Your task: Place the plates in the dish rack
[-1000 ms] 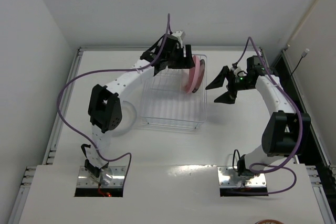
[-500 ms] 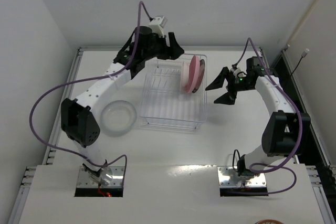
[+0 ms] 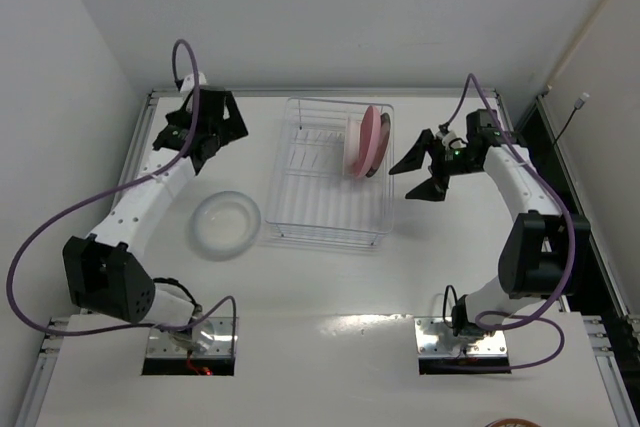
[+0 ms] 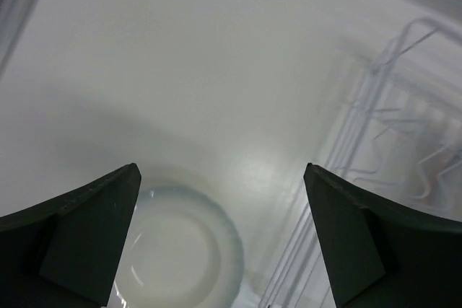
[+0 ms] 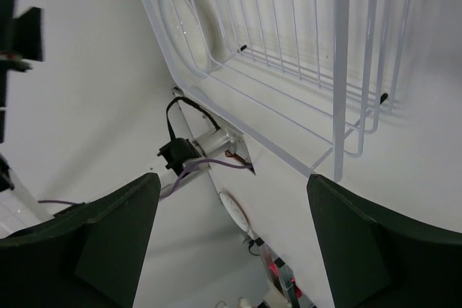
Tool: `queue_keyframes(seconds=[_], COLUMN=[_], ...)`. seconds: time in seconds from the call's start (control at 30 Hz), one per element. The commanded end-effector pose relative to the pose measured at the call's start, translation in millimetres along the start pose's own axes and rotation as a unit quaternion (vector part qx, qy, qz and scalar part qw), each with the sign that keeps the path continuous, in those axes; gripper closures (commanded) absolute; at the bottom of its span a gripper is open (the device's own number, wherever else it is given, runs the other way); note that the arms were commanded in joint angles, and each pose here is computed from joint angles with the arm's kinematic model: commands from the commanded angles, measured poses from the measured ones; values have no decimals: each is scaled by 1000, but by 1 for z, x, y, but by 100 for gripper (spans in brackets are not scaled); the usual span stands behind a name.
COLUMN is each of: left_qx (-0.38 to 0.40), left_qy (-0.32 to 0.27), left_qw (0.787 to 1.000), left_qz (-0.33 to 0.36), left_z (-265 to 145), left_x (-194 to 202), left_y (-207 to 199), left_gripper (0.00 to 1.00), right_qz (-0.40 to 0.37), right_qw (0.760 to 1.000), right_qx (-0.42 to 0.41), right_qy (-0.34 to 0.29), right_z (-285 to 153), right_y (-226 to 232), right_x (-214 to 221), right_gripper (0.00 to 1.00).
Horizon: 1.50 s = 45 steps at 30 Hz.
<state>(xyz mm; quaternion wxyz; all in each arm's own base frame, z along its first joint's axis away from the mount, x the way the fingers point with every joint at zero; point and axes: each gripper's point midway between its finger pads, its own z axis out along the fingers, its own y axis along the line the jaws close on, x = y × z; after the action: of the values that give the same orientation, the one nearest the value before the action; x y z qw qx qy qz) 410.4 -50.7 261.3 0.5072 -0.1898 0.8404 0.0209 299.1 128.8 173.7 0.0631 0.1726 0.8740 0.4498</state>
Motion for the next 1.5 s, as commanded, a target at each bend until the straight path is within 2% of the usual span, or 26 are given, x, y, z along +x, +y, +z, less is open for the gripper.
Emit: queue_keyframes(seconds=[0.0,0.03,0.1,0.2,0.33,0.47,0.5,0.67,1.07,1.1,1.17,1.2,1.4,1.47], left_qx=[-46,-38,-65,-73,-82,-123,-146,-170,-184,-182,-186,-181,-180,-179], left_qy=[120,166,221,253,268,304,323,369,403,406,408,408,417,415], left_qw=[990,984,972,964,959,944,935,914,896,896,894,895,891,892], left_qz=[-55,-53,-39,-26,-31,-20,-10,0,-5,-7,-9,-13,-8,-11], left_z=[8,7,15,18,26,32,36,41,44,43,44,46,44,44], left_x=[70,93,128,154,159,179,188,225,252,253,256,256,266,262], left_y=[26,24,26,21,17,17,21,13,9,8,9,6,10,13], left_gripper=[4,4,4,4,4,5,5,5,5,6,21,24,38,47], right_qz=[-15,-19,-15,-18,-14,-14,-14,-18,-13,-13,-13,-13,-13,-13], right_qw=[1000,1000,1000,1000,1000,1000,1000,1000,1000,1000,1000,1000,1000,1000], right_qx=[-14,-15,-14,-14,-12,-12,-12,-14,-14,-14,-14,-14,-14,-14], right_qy=[4,1,4,7,10,10,10,7,7,7,7,7,7,7], right_z=[2,1,3,5,6,7,7,6,5,5,5,5,5,5], right_y=[5,8,6,7,5,3,3,5,8,8,8,8,8,8], right_x=[0,-1,-2,0,2,2,2,0,0,0,0,0,0,0], right_gripper=[19,19,19,19,19,19,19,19,19,19,19,19,19,19])
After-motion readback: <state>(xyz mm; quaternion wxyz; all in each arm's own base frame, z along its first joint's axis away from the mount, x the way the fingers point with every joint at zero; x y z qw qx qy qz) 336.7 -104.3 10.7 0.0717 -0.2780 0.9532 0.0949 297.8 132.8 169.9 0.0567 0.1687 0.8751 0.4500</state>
